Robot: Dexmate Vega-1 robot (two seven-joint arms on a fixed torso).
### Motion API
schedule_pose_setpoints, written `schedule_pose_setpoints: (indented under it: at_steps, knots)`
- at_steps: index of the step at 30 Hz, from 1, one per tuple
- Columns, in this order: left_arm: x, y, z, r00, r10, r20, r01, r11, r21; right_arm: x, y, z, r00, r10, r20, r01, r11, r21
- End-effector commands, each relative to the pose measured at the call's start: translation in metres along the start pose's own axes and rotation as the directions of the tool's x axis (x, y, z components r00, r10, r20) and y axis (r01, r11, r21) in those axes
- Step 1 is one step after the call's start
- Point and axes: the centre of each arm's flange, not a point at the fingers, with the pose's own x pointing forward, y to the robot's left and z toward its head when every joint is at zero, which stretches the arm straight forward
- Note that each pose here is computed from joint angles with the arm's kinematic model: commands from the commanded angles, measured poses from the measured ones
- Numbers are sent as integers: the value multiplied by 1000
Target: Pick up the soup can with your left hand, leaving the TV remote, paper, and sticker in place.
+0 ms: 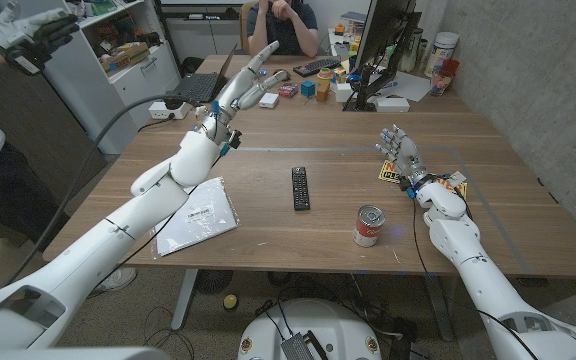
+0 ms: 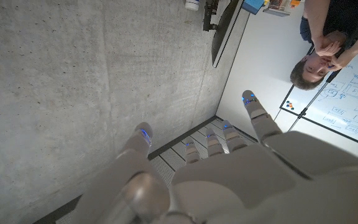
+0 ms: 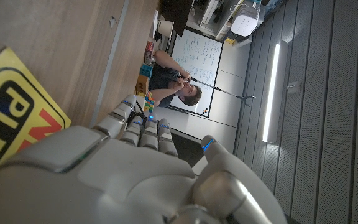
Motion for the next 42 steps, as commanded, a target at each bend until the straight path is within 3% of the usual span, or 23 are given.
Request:
schedule_pose_setpoints:
  at_steps: [1,8,16,27,42]
  knots:
    - [18,10,51,988,-50,146,31,991,129,4,-2,-2,1000,8,4,-8,1000,6]
    - [29,9,78,971,-89,222,52,985,167,6,-4,2,1000,10,11,-10,1000,-6]
    - [39,0,104,942,-147,302,84,974,211,5,-11,10,1000,1,20,0,1000,-30]
    - [49,-9,158,870,-229,436,118,957,266,0,-16,15,1000,-3,24,4,999,-48]
    - [53,-25,197,776,-364,515,218,921,322,-8,-19,18,999,-11,30,13,998,-67]
